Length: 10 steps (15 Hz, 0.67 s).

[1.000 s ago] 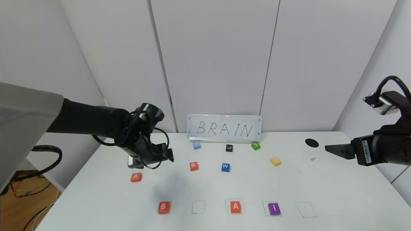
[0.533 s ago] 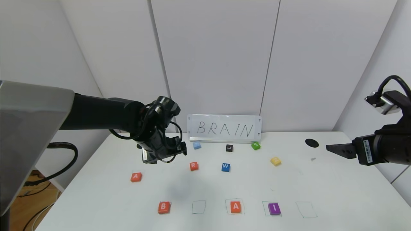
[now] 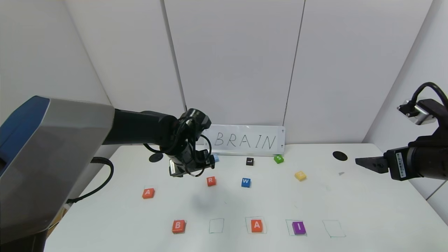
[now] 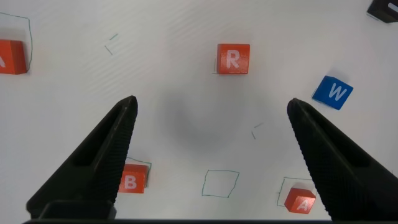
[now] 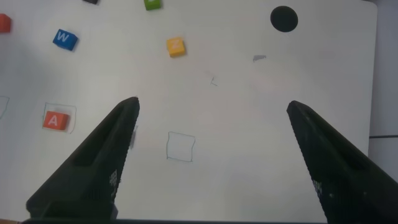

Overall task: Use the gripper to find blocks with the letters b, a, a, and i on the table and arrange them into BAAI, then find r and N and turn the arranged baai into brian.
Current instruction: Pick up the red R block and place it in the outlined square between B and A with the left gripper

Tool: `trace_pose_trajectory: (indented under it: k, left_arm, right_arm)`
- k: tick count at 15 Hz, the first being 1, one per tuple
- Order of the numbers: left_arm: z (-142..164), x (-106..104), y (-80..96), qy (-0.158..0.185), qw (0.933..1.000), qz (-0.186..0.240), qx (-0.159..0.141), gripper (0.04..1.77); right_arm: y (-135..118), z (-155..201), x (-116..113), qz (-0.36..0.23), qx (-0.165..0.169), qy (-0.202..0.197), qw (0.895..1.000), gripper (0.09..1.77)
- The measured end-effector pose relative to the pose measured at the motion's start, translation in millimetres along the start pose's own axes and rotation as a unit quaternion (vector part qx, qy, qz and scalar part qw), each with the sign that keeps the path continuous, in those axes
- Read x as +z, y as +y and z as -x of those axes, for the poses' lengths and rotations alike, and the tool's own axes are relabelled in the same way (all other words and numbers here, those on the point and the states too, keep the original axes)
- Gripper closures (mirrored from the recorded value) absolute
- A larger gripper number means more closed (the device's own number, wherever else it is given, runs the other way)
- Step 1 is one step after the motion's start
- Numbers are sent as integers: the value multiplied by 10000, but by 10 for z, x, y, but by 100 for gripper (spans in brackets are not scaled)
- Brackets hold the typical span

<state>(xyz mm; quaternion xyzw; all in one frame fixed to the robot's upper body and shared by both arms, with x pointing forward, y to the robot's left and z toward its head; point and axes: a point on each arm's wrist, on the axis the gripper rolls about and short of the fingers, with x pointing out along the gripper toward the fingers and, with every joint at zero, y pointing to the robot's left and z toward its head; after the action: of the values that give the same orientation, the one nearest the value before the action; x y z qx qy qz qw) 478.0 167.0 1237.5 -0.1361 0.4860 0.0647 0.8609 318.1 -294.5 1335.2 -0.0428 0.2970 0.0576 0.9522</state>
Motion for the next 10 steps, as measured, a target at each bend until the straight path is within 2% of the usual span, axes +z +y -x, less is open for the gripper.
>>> trace_pose_trajectory:
  k: [10]
  left_arm:
    - [-355, -96, -258, -166, 9992, -171, 309, 9]
  right_arm:
    - [9, -3, -10, 12, 18, 16, 10000, 15]
